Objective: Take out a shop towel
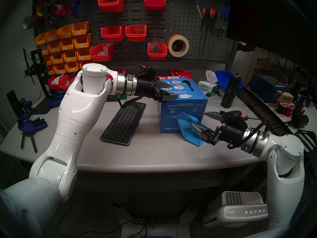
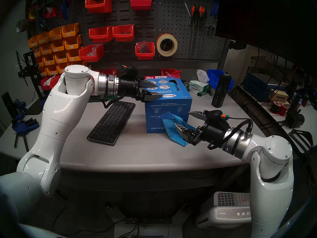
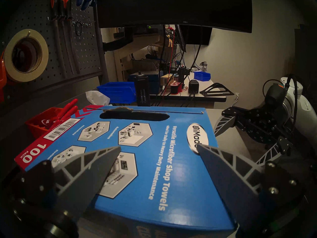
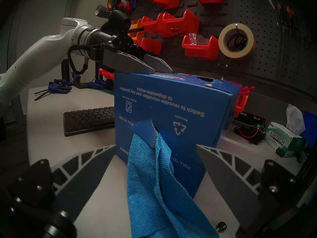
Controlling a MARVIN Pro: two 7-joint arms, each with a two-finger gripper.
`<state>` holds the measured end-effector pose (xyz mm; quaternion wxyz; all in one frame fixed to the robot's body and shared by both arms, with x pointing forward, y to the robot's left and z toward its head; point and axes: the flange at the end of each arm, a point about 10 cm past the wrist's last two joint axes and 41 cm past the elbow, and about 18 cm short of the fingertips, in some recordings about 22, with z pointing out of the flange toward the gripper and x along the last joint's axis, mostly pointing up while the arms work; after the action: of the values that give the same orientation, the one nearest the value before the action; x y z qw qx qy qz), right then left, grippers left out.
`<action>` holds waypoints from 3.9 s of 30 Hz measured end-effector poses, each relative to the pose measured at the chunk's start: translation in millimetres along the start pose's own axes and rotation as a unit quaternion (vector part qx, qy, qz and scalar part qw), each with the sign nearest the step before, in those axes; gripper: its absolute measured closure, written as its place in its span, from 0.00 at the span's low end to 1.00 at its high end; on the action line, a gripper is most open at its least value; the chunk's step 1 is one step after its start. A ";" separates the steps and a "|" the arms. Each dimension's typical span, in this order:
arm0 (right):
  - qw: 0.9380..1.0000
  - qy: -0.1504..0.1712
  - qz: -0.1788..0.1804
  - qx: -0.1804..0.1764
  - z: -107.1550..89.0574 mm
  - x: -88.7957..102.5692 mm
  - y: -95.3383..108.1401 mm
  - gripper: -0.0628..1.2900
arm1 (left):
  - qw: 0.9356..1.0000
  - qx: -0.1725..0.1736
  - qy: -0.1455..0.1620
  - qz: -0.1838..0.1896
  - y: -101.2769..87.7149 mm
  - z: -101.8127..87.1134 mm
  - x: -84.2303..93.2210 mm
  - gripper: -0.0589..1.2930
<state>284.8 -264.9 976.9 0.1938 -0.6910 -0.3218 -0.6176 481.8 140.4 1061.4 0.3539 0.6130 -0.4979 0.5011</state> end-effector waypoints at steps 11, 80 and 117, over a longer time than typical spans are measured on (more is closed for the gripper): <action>1.000 -0.011 0.014 -0.012 -0.3 -13.9 0.9 0.05 | 1.000 -0.004 -0.001 0.002 -3.9 1.1 0.8 0.06; 0.998 -0.039 0.027 -0.034 -34.8 -25.9 -5.3 0.98 | 0.999 0.021 0.007 0.028 -7.4 -0.8 -0.1 0.06; 0.988 -0.046 -0.007 -0.146 -96.6 -6.2 20.7 0.98 | 1.000 0.011 0.016 0.020 -5.0 -2.7 -3.7 0.06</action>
<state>228.4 -345.2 989.2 0.0716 -0.7372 -0.2421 -0.6268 485.9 145.2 1058.8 0.3449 0.5991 -0.4987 0.5230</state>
